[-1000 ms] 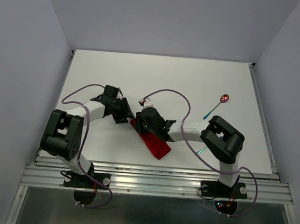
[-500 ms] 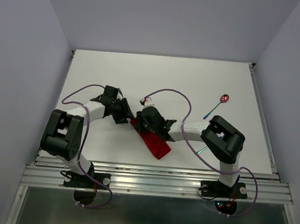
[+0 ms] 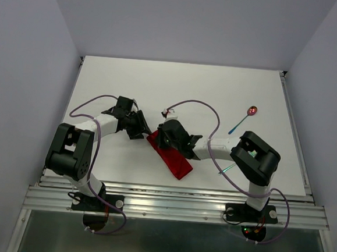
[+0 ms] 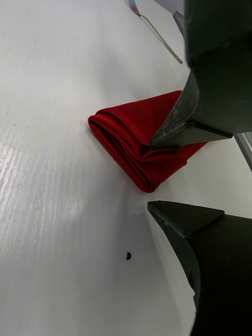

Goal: Fold the napkin into a case and place the utensils inside
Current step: Fold the 2/3-rectangle-folded napkin at the center of the board, then pick up the top corner of the smaller rectangle folded napkin from the center of the board, then stuff the top corner of the smaller-rectangle-folded napkin into the folded napkin.

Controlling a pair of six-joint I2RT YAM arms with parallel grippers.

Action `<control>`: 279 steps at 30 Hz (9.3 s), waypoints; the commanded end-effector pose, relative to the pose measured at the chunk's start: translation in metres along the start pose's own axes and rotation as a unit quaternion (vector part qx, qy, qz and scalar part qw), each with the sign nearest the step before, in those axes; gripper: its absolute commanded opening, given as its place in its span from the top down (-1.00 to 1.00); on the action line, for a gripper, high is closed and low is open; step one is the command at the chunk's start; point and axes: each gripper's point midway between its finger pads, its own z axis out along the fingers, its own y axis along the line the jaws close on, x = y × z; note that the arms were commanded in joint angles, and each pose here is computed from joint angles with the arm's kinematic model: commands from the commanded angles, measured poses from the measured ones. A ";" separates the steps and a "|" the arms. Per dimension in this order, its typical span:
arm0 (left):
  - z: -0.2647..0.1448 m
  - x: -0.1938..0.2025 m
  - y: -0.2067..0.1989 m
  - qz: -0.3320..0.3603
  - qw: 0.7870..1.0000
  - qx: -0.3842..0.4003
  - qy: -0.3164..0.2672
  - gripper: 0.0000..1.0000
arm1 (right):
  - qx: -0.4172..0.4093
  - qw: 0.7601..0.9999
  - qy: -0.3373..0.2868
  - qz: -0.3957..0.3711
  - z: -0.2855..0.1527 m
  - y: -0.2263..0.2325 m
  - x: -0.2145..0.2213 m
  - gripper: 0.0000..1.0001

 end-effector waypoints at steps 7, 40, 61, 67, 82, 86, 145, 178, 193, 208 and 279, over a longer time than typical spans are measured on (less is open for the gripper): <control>-0.025 -0.010 -0.016 0.063 0.996 0.028 -0.054 -0.08 | -0.046 0.994 -0.040 0.087 -0.014 -0.004 -0.034 0.99; -0.014 0.009 -0.063 0.220 0.967 -0.032 -0.123 0.00 | -0.114 0.977 -0.023 0.178 -0.027 -0.014 -0.040 0.99; 0.014 0.022 -0.059 0.290 0.953 -0.047 -0.077 0.10 | -0.136 0.969 -0.008 0.207 -0.032 -0.023 -0.045 0.99; 0.026 0.025 -0.060 0.305 0.948 -0.061 -0.071 0.21 | -0.146 0.967 -0.002 0.209 -0.032 -0.019 -0.044 0.99; 0.038 0.021 -0.050 0.307 0.944 -0.091 -0.074 0.43 | -0.148 0.966 -0.003 0.211 -0.033 -0.023 -0.048 0.99; 0.042 0.023 -0.048 0.312 0.943 -0.096 -0.069 0.38 | -0.150 0.966 -0.005 0.211 -0.034 -0.022 -0.050 0.99; 0.013 0.027 -0.077 0.217 0.974 0.055 -0.037 1.00 | -0.079 0.982 0.132 0.110 -0.020 -0.051 0.008 0.99; 0.011 0.025 -0.090 0.171 0.975 0.140 -0.009 1.00 | 0.006 0.984 0.178 0.026 -0.005 -0.071 0.028 0.99; 0.018 0.028 -0.077 0.177 0.976 0.127 0.003 1.00 | -0.030 0.991 0.125 0.041 -0.023 -0.046 -0.011 0.51; 0.015 0.026 -0.074 0.179 0.976 0.126 0.001 1.00 | -0.018 0.995 0.072 0.063 -0.035 -0.047 -0.033 0.47; 0.015 0.024 -0.072 0.163 0.976 0.142 0.003 1.00 | -0.032 0.986 0.069 0.150 -0.029 -0.049 -0.037 0.63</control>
